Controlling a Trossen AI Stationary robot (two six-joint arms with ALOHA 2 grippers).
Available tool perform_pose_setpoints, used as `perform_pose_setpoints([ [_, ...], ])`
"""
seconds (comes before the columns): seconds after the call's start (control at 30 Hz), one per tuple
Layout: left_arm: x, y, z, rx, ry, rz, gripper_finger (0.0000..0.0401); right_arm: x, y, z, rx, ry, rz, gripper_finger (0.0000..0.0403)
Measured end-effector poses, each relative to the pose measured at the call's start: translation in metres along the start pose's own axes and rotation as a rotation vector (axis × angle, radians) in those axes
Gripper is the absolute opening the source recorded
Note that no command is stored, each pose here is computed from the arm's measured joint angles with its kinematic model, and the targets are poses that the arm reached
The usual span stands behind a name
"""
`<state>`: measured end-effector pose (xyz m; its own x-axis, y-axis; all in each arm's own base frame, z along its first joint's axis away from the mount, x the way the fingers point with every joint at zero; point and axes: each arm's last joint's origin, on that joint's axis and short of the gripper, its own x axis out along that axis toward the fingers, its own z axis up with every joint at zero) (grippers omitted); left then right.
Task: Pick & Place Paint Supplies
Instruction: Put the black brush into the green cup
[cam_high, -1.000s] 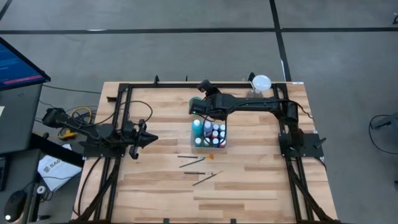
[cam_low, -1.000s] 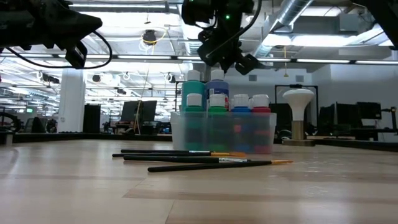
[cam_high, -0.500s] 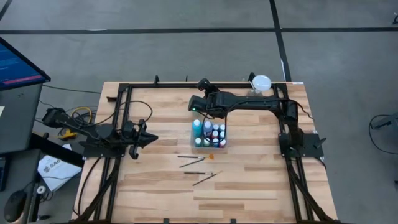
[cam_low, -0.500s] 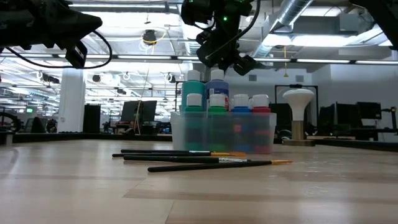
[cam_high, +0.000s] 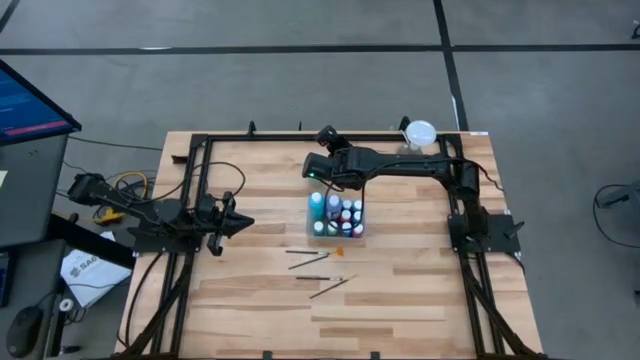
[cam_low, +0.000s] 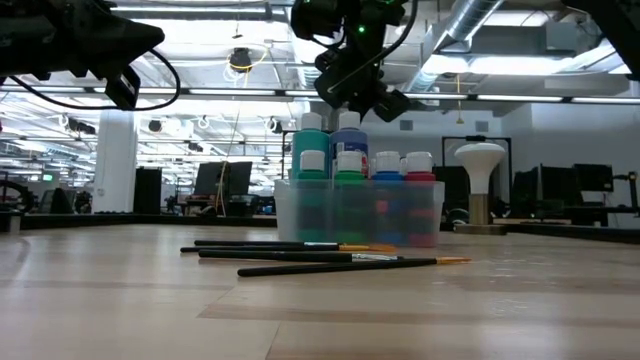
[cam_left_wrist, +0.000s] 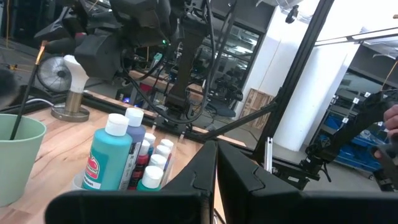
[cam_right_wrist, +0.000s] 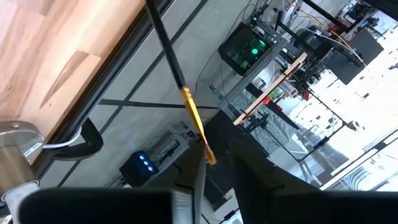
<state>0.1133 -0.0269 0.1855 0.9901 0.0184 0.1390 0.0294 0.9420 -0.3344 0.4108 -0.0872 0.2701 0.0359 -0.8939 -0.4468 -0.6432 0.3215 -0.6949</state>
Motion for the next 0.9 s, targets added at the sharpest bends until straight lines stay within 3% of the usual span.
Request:
perform_pose_setpoints([
  [0.37,0.000,0.000,0.000,-0.001,-0.003,-0.001,0.0008,-0.022,-0.002,0.009,0.070,-0.083,-0.049,0.0122],
  [0.47,0.000,0.000,0.001,-0.002,-0.007,-0.002,0.0008,-0.034,-0.005,0.009,0.171,-0.102,-0.052,0.0145],
  [0.6,0.000,0.000,0.001,-0.003,-0.008,-0.002,0.0008,-0.068,-0.020,-0.004,0.441,-0.184,-0.035,0.0172],
  [0.73,0.000,0.000,0.001,-0.004,-0.010,-0.003,0.0008,-0.114,-0.028,-0.028,0.682,-0.369,0.172,0.0191],
  [0.83,0.000,0.000,0.001,-0.005,-0.014,-0.004,0.0008,-0.143,-0.024,-0.040,0.771,-0.522,0.480,0.0198],
  [0.9,0.000,0.000,0.001,-0.005,-0.014,-0.004,0.0008,-0.160,-0.015,-0.041,0.750,-0.587,0.673,0.0199],
])
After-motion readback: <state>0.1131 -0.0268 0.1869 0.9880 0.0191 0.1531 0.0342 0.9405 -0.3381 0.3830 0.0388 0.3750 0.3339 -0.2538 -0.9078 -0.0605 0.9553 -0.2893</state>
